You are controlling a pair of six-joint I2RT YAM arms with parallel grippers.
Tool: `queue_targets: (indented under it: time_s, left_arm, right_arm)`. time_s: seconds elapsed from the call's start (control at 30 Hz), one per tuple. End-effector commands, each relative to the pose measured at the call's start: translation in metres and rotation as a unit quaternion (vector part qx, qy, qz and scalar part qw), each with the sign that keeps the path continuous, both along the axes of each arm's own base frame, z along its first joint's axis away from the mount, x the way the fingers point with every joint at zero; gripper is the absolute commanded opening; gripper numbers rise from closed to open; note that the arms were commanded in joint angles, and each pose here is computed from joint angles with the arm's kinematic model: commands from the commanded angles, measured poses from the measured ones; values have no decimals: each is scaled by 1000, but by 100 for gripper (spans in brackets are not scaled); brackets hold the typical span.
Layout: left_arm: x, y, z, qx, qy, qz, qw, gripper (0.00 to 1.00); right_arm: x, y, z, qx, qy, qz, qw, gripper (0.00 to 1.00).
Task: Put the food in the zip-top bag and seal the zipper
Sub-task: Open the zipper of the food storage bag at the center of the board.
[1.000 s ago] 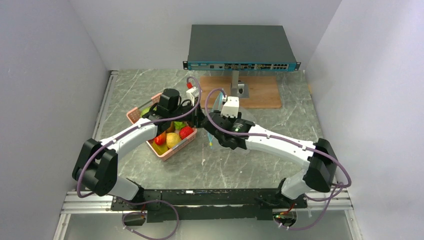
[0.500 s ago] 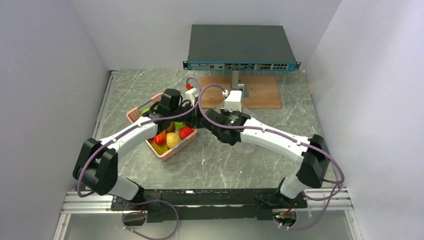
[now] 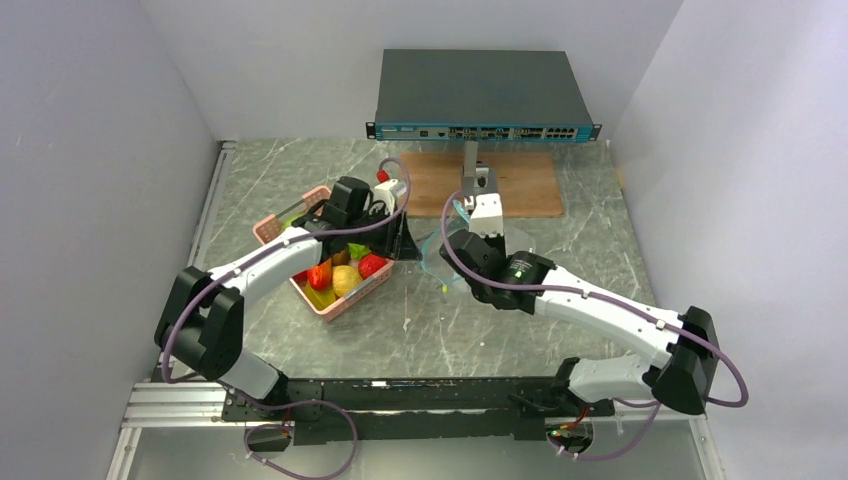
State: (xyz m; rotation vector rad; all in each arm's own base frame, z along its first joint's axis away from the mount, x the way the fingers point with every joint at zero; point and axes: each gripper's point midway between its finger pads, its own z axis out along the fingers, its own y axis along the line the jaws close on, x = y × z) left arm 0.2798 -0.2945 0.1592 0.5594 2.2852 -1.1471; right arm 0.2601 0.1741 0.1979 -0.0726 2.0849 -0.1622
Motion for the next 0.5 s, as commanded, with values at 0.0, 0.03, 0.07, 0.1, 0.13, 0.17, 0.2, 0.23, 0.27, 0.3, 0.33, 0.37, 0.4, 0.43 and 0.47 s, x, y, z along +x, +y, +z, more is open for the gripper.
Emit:
queue_targets:
  time_s: [0.0,0.03,0.07,0.1,0.13,0.17,0.2,0.23,0.27,0.3,0.33,0.37,0.4,0.43,0.47]
  left_arm:
    - [0,6,-1,3,-36,6,999,54]
    - [-3,8,-3,4,-38,12,999,58]
    - [-6,10,-6,5,-36,18,999,60]
    - [-12,12,-7,1,-28,25,999,66]
    - [-18,14,-7,-5,-21,31,999,72]
    - [-24,16,-5,-12,-15,40,999,76]
    - [-30,20,-2,-19,-12,54,998,78]
    - [-35,23,4,-29,-11,65,997,81]
    - [-44,29,13,-44,-17,77,996,84]
    - [-50,33,21,-53,-21,90,994,86]
    - [-55,38,26,-59,-20,102,993,88]
    - [-59,45,34,-62,-25,117,991,90]
    - [-60,55,36,-53,-28,143,988,91]
    - [-63,64,38,-45,-29,165,985,91]
    - [-64,76,38,-32,-31,190,981,93]
  right_arm:
    - [4,8,-1,-14,-6,50,999,0]
    - [3,9,-1,-13,-8,55,998,0]
    - [3,9,-1,-14,-10,62,998,0]
    - [2,8,-2,-17,-13,69,997,0]
    - [2,8,-2,-18,-16,75,997,0]
    - [2,8,-2,-18,-19,81,996,0]
    - [1,8,-2,-14,-21,86,996,0]
    - [-1,8,-3,-10,-19,92,996,0]
    - [-2,9,-3,-4,-19,96,995,0]
    - [-4,10,-5,4,-18,100,995,0]
    - [-5,12,-6,10,-17,106,994,0]
    - [-6,13,-9,14,-15,111,994,0]
    - [-7,15,-12,16,-12,116,993,0]
    - [-8,17,-15,16,-8,121,993,0]
    - [-8,19,-16,16,-3,124,992,0]
